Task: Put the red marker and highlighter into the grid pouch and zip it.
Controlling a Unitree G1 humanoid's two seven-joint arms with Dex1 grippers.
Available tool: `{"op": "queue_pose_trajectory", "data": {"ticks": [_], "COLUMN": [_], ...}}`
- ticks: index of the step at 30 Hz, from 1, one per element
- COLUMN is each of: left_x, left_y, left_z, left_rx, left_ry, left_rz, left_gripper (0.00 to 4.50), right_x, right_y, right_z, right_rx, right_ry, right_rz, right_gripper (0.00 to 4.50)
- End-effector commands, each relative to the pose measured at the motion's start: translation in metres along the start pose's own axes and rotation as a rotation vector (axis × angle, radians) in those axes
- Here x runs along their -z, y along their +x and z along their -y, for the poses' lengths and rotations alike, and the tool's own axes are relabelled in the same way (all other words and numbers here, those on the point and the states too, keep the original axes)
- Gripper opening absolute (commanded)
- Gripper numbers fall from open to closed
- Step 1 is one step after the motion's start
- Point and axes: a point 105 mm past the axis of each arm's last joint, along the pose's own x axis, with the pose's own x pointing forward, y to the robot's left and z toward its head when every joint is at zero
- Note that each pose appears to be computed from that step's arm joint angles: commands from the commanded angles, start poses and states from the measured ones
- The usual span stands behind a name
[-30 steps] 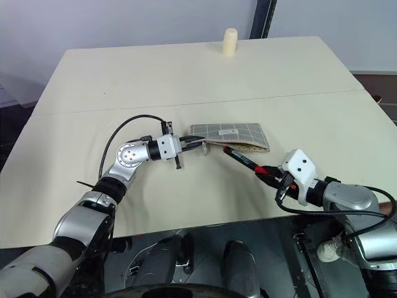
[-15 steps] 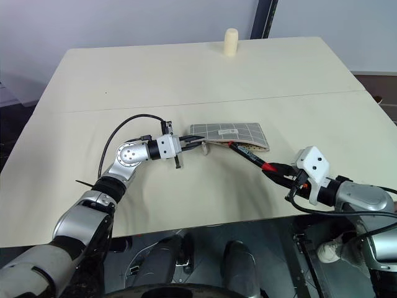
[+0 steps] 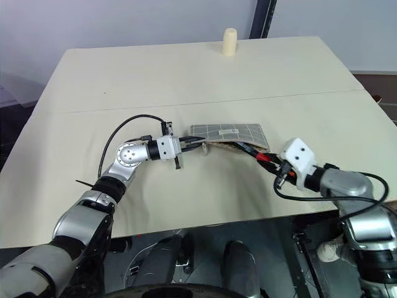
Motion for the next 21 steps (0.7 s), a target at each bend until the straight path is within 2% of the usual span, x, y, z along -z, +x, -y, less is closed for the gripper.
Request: {"op": "queue_pose_trajectory", "data": {"ticks": [1, 3, 8, 14, 21], "left_x": [-0.013, -0.017, -0.021, -0.023, -0.02], "left_y": [0.005, 0.007, 0.007, 0.007, 0.005], "left_z": [-0.006, -0.007, -0.007, -0.01, -0.01], "left_rx": [0.019, 0.029, 0.025, 0.005, -0.02], "left_ry": [0.053, 0.06, 0.057, 0.063, 0.041], "left_rz": [0.046, 0.058, 0.077, 0.081, 0.079], "left_gripper": [0.0, 0.0, 0.0, 0.0, 0.0], "right_x": [-0.01, -0.018, -0.03, -0.025, -0.028], "right_y": [0.018, 0.036, 0.053, 0.062, 0.059], "right_z": [-0.002, -0.006, -0.008, -0.002, 0.009], "right_rx": [-0.009, -0.028, -0.055, -0.074, -0.03], "right_ry": [-0.105, -0.183, -0.256, -0.323, -0.345], "right_rz": [0.005, 0.012, 0.044, 0.021, 0.024], "right_gripper": [0.27, 0.27, 0.27, 0.27, 3.77]}}
